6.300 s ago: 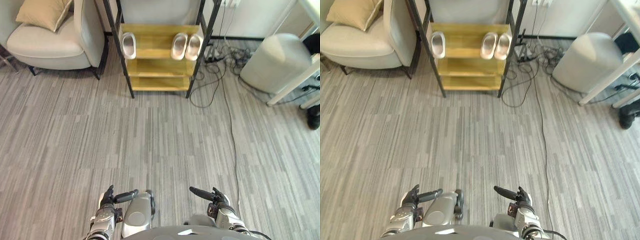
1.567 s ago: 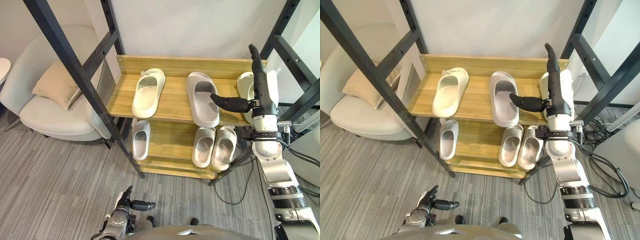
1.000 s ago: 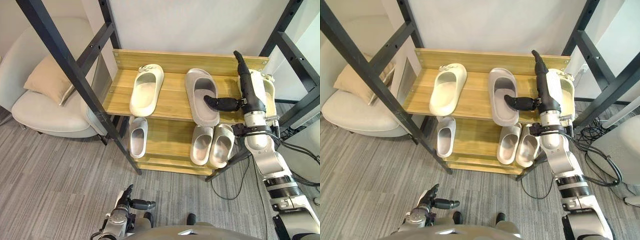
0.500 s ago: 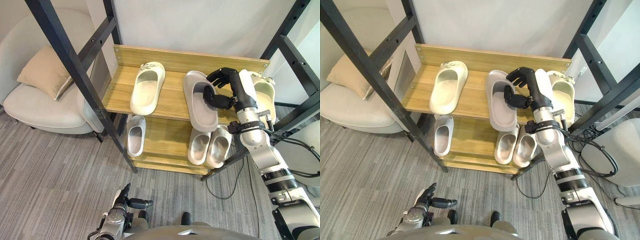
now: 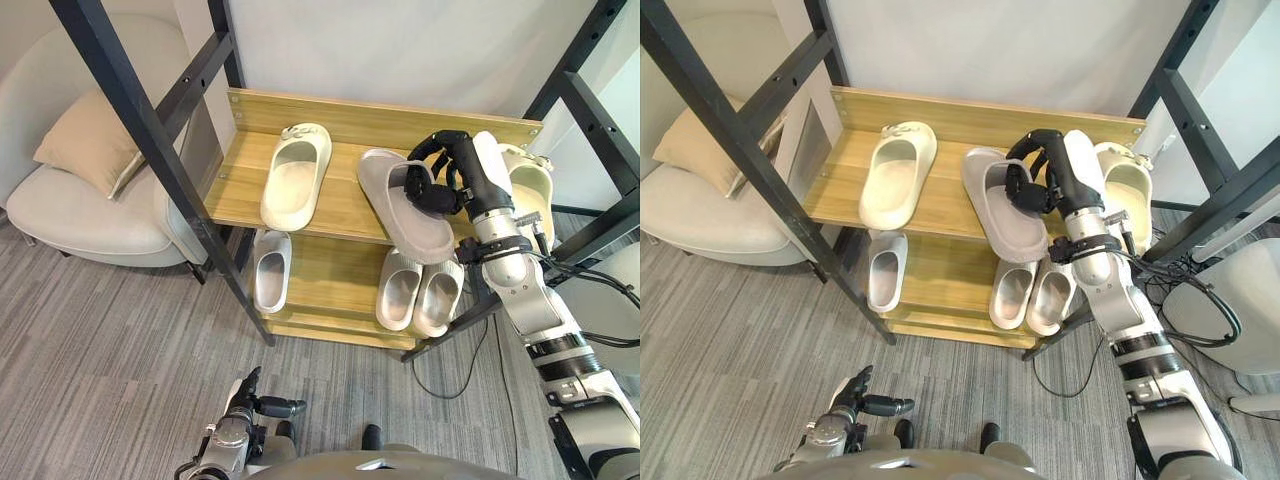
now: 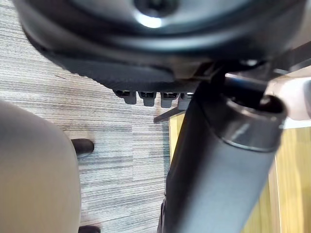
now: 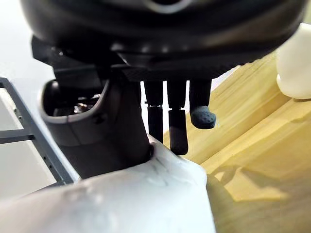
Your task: Organize the slippers on the shoe rack
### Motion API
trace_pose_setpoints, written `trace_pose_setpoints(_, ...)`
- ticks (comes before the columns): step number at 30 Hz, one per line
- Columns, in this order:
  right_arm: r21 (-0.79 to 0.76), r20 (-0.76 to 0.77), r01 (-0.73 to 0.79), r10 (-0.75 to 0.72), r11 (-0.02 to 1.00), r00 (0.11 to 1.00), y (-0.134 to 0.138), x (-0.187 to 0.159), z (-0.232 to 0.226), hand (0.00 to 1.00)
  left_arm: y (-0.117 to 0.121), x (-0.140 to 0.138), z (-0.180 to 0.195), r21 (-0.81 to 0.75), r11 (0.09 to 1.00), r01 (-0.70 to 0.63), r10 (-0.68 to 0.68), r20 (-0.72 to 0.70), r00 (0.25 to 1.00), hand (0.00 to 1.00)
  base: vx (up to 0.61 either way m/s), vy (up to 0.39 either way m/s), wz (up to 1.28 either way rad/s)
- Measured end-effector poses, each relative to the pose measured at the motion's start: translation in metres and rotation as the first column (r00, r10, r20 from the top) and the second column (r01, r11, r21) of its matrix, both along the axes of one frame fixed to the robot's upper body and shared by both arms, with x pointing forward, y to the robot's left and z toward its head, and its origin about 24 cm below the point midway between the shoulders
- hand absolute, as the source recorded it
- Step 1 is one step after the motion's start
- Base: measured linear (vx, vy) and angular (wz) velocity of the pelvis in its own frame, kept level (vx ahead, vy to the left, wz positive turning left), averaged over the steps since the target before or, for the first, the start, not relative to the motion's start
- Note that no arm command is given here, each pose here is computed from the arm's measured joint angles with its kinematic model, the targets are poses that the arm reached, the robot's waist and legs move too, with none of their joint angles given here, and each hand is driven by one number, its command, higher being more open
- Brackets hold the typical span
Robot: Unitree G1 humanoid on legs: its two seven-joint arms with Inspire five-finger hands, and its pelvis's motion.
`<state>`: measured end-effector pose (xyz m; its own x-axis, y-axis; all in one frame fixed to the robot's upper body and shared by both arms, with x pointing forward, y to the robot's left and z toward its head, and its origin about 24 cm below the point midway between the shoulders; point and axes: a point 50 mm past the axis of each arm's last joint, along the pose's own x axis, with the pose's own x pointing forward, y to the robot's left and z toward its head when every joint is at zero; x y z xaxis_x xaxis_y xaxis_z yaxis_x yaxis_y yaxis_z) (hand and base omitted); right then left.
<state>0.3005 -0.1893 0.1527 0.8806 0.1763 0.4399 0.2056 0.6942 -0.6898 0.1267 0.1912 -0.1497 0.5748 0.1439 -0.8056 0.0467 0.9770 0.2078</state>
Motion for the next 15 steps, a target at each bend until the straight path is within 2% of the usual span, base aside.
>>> trace_pose_setpoints(7, 0.017, 0.240, -0.108, 0.101, 0.994, 0.966, 0.018, -0.031, 0.044, 0.00, 0.000, -0.001, -0.001, 0.006, 1.000, 0.006, -0.006, -0.010, 1.000, 1.00, 0.00, 0.000, 0.00)
trace_pose_setpoints(11, 0.092, 0.419, -0.278, 0.216, 0.956, 0.882, 0.040, -0.066, 0.065, 0.00, -0.003, -0.002, -0.002, 0.000, 1.000, 0.007, -0.007, -0.015, 1.000, 1.00, -0.02, 0.011, -0.04)
trace_pose_setpoints(15, 0.212, 0.425, -0.442, 0.325, 0.872, 0.845, 0.056, -0.079, 0.061, 0.00, -0.006, -0.006, -0.003, -0.007, 1.000, 0.010, -0.010, -0.027, 1.000, 1.00, -0.01, 0.007, -0.02)
